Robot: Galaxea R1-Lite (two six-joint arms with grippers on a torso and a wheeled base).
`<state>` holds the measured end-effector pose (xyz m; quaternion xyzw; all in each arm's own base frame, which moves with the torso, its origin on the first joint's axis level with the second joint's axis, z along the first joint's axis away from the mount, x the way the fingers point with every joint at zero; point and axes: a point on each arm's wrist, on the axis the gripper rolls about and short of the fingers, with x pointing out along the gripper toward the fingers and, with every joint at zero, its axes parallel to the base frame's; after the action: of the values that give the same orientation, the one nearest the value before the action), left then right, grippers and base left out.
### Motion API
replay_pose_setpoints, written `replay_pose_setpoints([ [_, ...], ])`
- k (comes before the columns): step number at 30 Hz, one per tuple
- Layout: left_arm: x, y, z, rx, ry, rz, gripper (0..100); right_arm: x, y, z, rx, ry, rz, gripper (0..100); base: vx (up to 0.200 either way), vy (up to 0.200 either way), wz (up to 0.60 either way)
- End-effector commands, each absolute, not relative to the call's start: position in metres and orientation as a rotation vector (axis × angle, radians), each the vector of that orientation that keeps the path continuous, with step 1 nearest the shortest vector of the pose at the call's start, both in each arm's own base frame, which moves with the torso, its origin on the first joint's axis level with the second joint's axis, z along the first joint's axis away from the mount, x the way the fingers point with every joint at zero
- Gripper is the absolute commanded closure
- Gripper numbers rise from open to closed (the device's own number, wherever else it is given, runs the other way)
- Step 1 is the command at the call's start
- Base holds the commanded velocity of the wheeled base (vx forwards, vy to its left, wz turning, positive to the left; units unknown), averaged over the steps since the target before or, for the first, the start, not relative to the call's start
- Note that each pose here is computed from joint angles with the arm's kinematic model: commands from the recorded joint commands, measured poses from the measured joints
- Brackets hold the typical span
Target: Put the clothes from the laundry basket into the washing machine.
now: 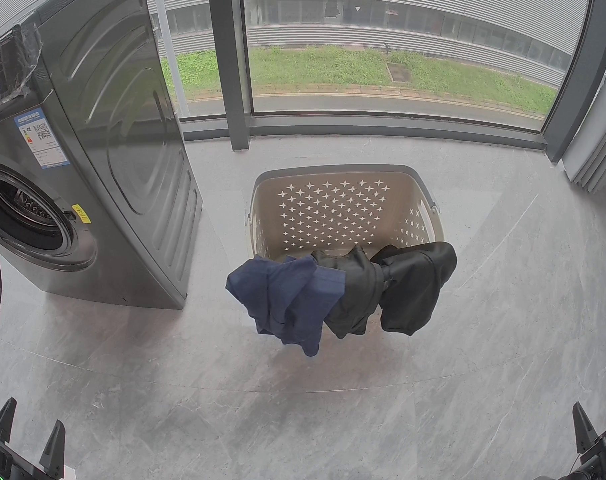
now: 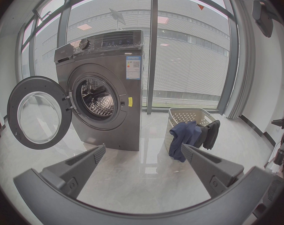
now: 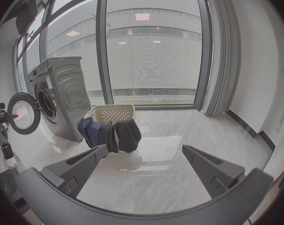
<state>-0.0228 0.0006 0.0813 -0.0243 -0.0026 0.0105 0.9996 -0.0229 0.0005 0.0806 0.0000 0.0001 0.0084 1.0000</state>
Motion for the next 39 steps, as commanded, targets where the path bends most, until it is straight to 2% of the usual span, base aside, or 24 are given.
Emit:
replay_pose_setpoints([
  [1,-0.0222,0.0006,0.0761,-0.049,0.003,0.022,0,-0.0228,0.0005,0.0753,0.0,0.002,0.017,0,0.0,0.0,0.0],
  [10,-0.0222,0.0006,0.0761,-0.049,0.003,0.022,0,-0.0228,0.0005,0.0753,0.0,0.002,0.017,0,0.0,0.0,0.0],
  [19,-0.0222,0.0006,0.0761,-0.049,0.003,0.022,0,-0.0228,0.0005,0.0753,0.0,0.002,0.017,0,0.2,0.0,0.0],
  [25,-0.0222,0.0006,0.0761,-0.049,0.003,0.022,0,-0.0228,0.0005,0.0753,0.0,0.002,0.017,0,0.0,0.0,0.0],
  [31,-0.0222,0.0006,0.0761,-0.049,0.003,0.022,0,-0.0228,0.0005,0.0753,0.0,0.002,0.017,0,0.2,0.0,0.0],
  [39,-0.0223,0.0006,0.0766,-0.049,0.001,0.023,0,-0.0228,0.0005,0.0753,0.005,0.002,0.017,0,0.0,0.0,0.0],
])
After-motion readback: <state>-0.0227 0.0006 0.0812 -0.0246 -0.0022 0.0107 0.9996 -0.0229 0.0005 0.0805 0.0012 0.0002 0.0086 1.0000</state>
